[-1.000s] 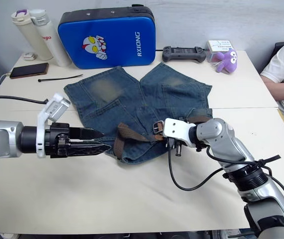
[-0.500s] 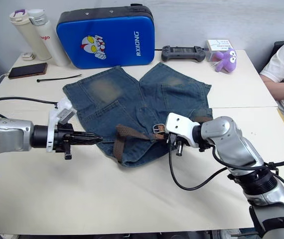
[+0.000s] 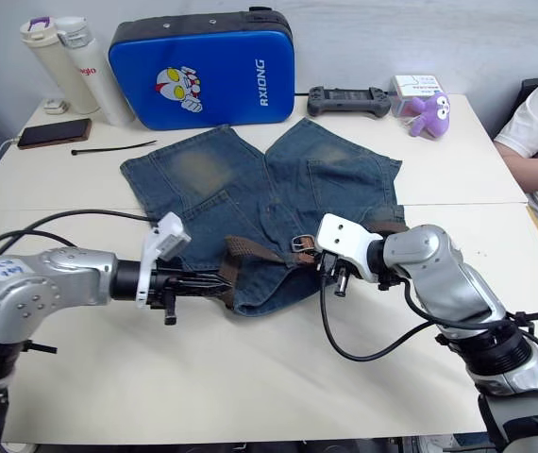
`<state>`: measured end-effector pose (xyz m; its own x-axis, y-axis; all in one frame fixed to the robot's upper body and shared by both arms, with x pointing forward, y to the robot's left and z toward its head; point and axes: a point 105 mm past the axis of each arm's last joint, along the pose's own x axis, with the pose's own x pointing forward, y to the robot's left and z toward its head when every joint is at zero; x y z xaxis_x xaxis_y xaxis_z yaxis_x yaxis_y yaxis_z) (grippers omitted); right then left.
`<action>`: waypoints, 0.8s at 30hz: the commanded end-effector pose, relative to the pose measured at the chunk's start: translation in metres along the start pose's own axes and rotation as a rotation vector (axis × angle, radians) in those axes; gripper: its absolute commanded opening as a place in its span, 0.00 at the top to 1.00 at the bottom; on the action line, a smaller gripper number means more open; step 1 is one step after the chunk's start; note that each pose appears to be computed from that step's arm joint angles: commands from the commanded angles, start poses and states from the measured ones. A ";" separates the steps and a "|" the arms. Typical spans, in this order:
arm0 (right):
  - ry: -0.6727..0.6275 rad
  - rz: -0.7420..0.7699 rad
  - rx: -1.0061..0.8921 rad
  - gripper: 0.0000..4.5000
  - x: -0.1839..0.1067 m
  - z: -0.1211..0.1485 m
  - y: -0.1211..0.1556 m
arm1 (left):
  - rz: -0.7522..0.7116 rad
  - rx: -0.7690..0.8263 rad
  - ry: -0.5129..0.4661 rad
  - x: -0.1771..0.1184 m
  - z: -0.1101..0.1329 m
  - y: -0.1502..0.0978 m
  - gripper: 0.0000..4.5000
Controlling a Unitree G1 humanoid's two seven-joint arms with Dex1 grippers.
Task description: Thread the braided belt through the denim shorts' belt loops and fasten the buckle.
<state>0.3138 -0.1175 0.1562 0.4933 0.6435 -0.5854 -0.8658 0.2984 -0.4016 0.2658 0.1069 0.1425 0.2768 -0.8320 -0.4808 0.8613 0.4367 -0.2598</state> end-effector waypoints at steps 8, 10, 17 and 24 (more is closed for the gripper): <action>-0.057 -0.080 -0.074 1.00 -0.023 0.020 -0.009 | -0.025 0.057 0.153 0.048 -0.042 -0.006 0.99; -0.054 -0.106 -0.108 1.00 -0.032 0.022 -0.012 | -0.052 0.042 0.172 0.051 -0.048 -0.009 0.99; 0.024 -0.220 -0.277 1.00 -0.076 0.015 -0.036 | -0.086 0.023 0.234 0.038 -0.061 -0.003 0.99; 0.120 -0.479 -0.653 1.00 -0.100 0.013 -0.098 | -0.151 0.023 0.327 0.023 -0.076 -0.008 0.99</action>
<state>0.3423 -0.1895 0.2386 0.7748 0.4966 -0.3912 -0.4829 0.0655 -0.8732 0.2442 0.0967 0.0917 0.0431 -0.7892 -0.6126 0.9221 0.2675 -0.2797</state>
